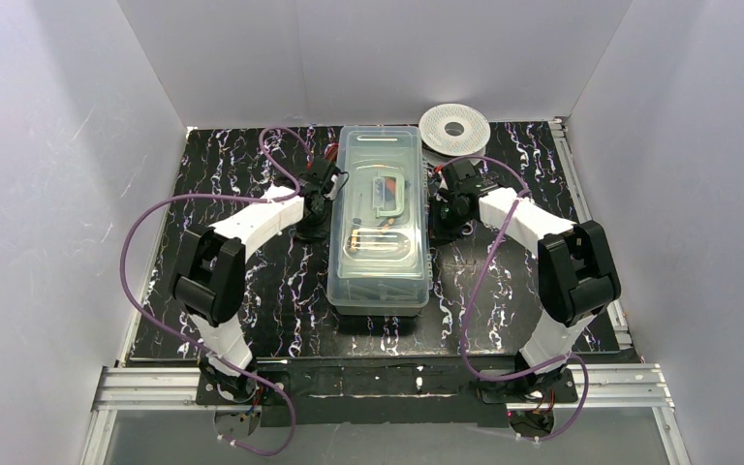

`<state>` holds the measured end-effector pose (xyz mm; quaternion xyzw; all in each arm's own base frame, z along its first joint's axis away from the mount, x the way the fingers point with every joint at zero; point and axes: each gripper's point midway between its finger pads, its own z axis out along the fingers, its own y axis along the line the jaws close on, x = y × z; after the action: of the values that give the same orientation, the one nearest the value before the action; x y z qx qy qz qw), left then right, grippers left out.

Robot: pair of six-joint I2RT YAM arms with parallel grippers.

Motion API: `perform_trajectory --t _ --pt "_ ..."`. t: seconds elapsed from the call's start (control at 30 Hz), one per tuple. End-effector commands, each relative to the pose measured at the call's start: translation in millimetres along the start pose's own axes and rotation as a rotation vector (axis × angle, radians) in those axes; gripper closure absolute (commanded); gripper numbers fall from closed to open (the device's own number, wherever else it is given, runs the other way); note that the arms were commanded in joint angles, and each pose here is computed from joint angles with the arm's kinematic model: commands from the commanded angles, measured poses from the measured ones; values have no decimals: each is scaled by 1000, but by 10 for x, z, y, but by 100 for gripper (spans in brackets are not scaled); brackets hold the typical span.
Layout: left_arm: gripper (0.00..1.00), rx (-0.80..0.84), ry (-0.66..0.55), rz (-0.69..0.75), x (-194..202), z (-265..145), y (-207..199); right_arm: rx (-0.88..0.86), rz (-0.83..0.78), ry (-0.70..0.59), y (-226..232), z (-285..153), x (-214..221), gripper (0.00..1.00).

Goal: Pack the tool kit

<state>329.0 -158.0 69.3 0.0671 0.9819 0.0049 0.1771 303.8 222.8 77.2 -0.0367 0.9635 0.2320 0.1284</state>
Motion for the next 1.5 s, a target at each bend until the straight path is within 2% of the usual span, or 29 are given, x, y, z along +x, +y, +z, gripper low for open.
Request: perform_trajectory --t 0.0,0.2,0.3,0.37,0.57,0.67,0.77,0.9,1.1,1.27,1.33,1.4,1.43,1.47 --pt "100 313 20 22 209 10 -756 -203 -83 -48 609 -68 -180 99" --pt "100 722 -180 -127 -84 -340 -1098 -249 -87 -50 681 -101 -152 99" --pt "100 897 -218 -153 -162 -555 -1216 -259 -91 -54 691 -118 -136 99" --pt "100 937 -209 -161 -173 -597 -1232 -259 -95 -52 690 -116 -135 99" --pt "100 837 -198 -268 -149 -505 -884 -244 -103 -67 687 -162 -169 99" --pt "100 686 -165 -330 -18 -440 -546 -210 -105 -88 636 -188 -201 99" --pt "100 532 -215 -349 39 -451 -271 -170 -107 -125 568 -240 -248 99" --pt "100 469 -313 -380 75 -620 -94 -120 -114 -189 491 -409 -312 99" --pt "100 435 -425 -377 185 -901 69 -33 -135 -367 394 -928 -375 99" --pt "98 333 -521 -377 203 -1061 311 117 -117 -609 77 -1333 -473 99" --pt "88 229 -561 -403 178 -1097 515 165 -97 -729 -63 -1500 -498 99" --pt "67 186 -582 -408 155 -1166 605 240 -70 -868 -269 -1685 -517 97" --pt "49 179 -600 -388 121 -1219 622 245 -95 -931 -316 -1732 -517 83" --pt "30 172 -612 -360 94 -1259 634 249 -130 -1008 -347 -1791 -542 56"
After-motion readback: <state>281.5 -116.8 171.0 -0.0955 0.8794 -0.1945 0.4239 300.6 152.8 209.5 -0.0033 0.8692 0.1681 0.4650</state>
